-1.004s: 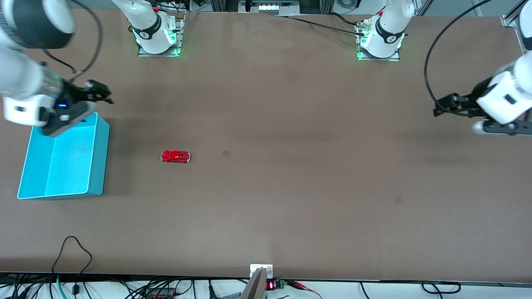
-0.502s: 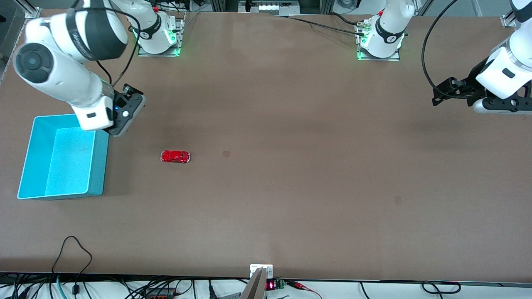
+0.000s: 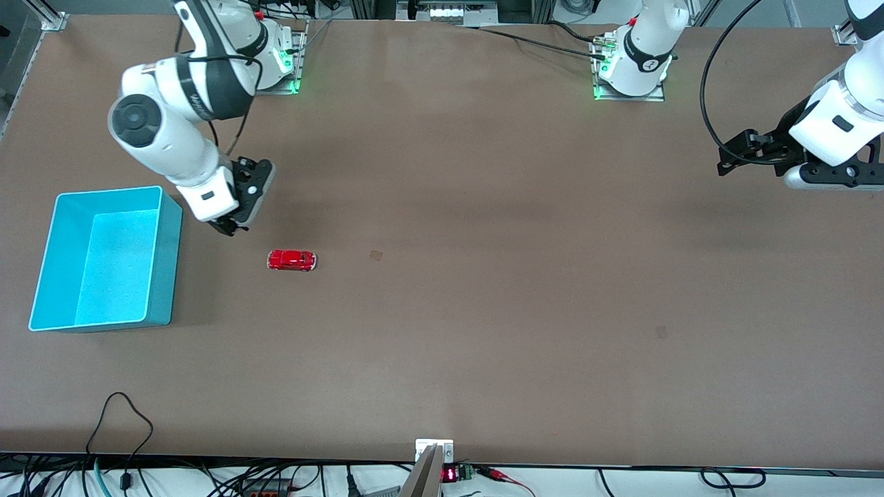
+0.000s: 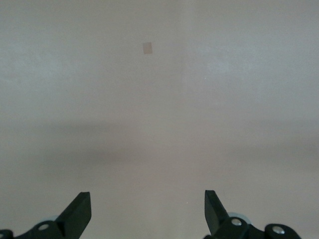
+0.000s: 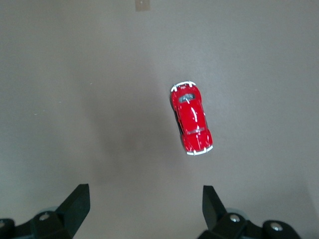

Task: Wind red beetle toy and store in blue box
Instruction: 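Reach the right gripper toward the red toy car, then lower the right gripper and grasp the red toy car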

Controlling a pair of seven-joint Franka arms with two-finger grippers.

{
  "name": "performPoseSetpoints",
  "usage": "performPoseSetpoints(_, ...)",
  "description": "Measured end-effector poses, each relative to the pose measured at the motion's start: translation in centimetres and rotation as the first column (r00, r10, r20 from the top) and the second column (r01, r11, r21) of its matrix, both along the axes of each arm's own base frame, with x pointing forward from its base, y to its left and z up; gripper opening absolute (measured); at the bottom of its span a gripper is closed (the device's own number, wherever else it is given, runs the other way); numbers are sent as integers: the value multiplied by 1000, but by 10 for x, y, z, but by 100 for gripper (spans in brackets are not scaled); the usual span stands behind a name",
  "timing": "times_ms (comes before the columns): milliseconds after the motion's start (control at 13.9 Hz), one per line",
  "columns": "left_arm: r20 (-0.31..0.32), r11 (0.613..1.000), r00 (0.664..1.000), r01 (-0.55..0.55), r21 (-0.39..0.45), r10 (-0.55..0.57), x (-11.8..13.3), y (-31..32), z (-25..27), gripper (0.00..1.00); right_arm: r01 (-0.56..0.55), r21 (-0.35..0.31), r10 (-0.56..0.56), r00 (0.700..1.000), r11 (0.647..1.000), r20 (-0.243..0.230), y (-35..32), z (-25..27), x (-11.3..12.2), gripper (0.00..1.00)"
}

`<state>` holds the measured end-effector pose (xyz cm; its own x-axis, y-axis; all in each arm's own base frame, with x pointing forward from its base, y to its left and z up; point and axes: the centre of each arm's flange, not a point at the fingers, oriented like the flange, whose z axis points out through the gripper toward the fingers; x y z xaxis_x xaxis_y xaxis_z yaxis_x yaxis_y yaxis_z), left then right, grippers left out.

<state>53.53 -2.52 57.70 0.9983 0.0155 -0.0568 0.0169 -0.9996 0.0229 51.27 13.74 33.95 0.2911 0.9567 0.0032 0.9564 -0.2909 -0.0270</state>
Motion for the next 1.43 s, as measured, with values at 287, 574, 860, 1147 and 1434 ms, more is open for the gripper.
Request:
performPoseSetpoints(287,-3,1000,1000,0,9,0,0,1,-1,100,-138,36,136,989,990,49,1,-31,4,100)
performPoseSetpoints(574,-1,1000,1000,10,29,-9,0,0,-1,100,-240,28,237,969,970,75,2,-61,11,100)
performPoseSetpoints(860,-12,999,1000,15,30,-15,-2,-3,-1,100,-265,43,259,960,963,102,7,-82,17,100)
performPoseSetpoints(1147,-16,999,999,37,31,-37,-4,-15,2,100,-274,56,266,956,960,122,7,-96,31,100)
performPoseSetpoints(1434,-20,998,999,46,32,-45,-5,-19,3,100,-266,72,254,957,961,138,4,-116,37,100)
